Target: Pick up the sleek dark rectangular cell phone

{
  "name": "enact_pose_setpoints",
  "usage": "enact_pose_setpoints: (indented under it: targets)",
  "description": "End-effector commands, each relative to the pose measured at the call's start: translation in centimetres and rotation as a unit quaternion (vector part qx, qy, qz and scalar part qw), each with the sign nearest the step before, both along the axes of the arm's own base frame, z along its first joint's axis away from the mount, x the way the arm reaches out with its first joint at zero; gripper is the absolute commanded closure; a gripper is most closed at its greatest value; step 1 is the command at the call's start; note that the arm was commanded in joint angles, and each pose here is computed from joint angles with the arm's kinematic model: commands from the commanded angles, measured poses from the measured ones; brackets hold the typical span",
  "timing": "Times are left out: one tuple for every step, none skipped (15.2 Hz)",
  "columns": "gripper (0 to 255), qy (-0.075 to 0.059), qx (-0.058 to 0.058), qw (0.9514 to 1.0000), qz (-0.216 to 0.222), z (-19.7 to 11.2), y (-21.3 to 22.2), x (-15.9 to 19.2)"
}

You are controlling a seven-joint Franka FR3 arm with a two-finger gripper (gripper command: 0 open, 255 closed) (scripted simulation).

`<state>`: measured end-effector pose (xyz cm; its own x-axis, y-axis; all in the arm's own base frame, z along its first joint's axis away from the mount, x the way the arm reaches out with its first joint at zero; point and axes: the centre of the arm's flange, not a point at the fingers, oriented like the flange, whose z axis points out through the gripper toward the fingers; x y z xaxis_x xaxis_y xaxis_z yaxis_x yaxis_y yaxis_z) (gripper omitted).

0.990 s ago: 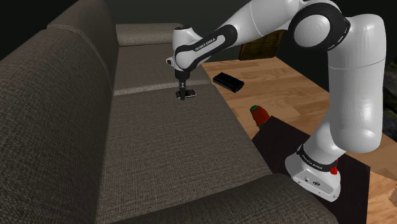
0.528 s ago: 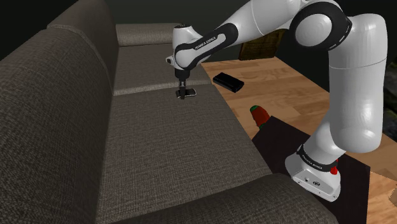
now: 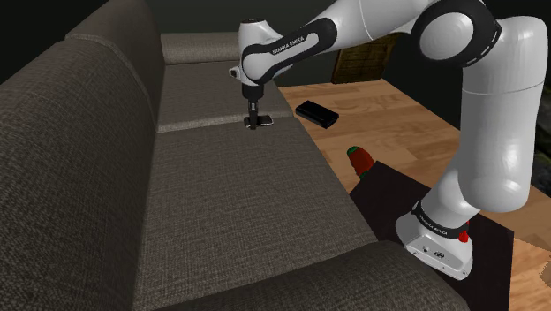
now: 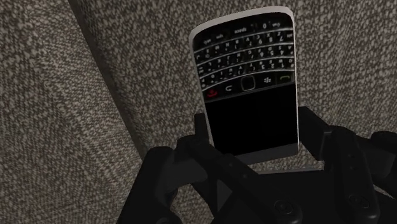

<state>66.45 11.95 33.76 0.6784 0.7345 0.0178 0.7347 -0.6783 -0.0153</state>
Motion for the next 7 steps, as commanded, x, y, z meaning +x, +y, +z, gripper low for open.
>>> enact_pose_setpoints:
  targets:
    - [255,0.000,0.000,1.0000,0.000,1.1,0.0,-0.1]
    - [255,0.000,0.000,1.0000,0.000,1.7,0.0,-0.1]
    - [255,0.000,0.000,1.0000,0.000,2.2,0.0,-0.1]
    - [255,0.000,0.000,1.0000,0.000,2.7,0.0,-0.1]
    - [255,0.000,0.000,1.0000,0.000,3.2,0.0,-0.1]
    - [255,0.000,0.000,1.0000,0.000,3.3,0.0,-0.1]
    - [255,0.000,0.000,1.0000,0.000,3.3,0.0,-0.1]
